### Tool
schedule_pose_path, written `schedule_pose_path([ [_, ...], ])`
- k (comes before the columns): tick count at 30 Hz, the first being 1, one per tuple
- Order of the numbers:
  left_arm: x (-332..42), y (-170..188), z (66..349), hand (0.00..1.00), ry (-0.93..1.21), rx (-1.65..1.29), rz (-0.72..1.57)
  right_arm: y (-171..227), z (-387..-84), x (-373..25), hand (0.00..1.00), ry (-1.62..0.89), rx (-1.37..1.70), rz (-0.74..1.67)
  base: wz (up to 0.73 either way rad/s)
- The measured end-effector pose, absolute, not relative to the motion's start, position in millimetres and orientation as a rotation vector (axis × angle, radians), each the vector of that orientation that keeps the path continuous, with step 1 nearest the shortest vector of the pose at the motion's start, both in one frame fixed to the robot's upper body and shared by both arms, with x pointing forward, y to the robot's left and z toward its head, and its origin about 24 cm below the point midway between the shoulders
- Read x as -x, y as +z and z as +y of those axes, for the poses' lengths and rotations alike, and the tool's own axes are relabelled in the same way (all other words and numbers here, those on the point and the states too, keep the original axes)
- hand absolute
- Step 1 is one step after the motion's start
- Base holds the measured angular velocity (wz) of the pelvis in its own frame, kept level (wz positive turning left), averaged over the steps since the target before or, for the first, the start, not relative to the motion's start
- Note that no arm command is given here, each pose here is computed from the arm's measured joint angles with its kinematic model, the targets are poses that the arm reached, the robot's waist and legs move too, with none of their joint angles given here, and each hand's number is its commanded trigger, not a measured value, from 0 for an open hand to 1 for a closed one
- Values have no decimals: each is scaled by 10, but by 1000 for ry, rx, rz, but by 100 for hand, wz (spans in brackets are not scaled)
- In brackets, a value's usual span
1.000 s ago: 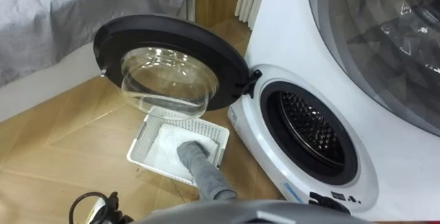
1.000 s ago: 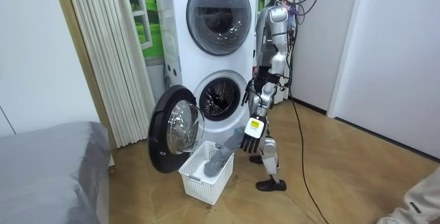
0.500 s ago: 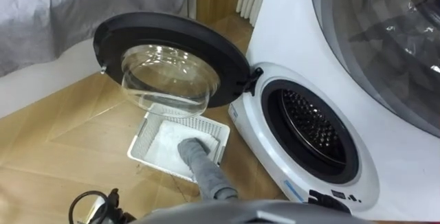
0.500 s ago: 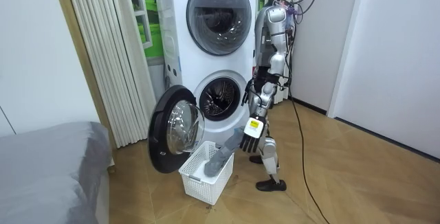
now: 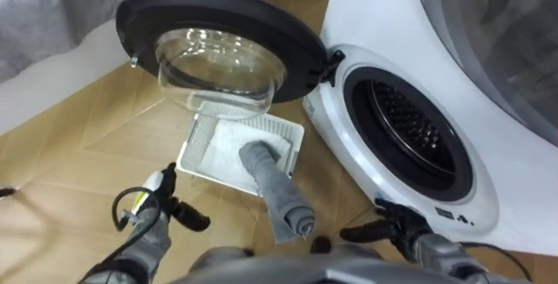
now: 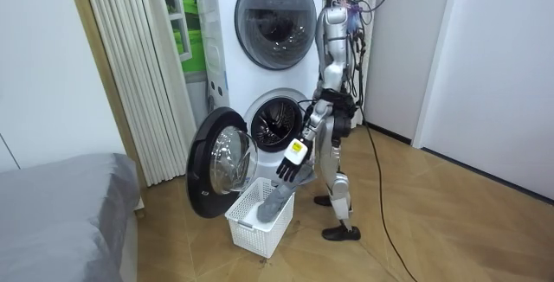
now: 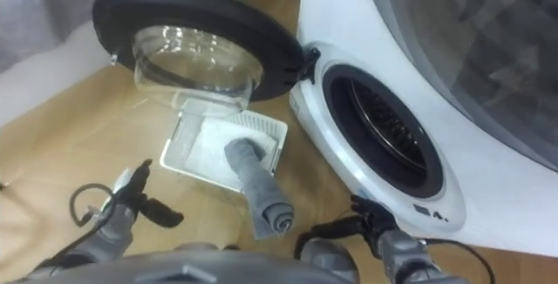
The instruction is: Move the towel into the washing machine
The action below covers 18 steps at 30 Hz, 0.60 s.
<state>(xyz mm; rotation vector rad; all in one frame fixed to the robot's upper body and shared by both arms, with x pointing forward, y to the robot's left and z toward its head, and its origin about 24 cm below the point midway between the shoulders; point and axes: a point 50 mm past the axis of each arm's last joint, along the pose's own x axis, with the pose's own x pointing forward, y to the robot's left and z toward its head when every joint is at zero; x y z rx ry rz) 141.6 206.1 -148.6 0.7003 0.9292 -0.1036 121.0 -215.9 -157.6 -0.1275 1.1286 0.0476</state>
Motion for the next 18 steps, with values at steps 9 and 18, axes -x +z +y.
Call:
schedule_pose_path([
  [9,-1920,-1312,1874,0,-160,-765,785,-1463,-2054,-1608,0,50,153,1033,-4],
  [18,-2462,-999,1696,0,-241,-945,559,-1302,-1906,-1975,0,111,196,902,-11],
])
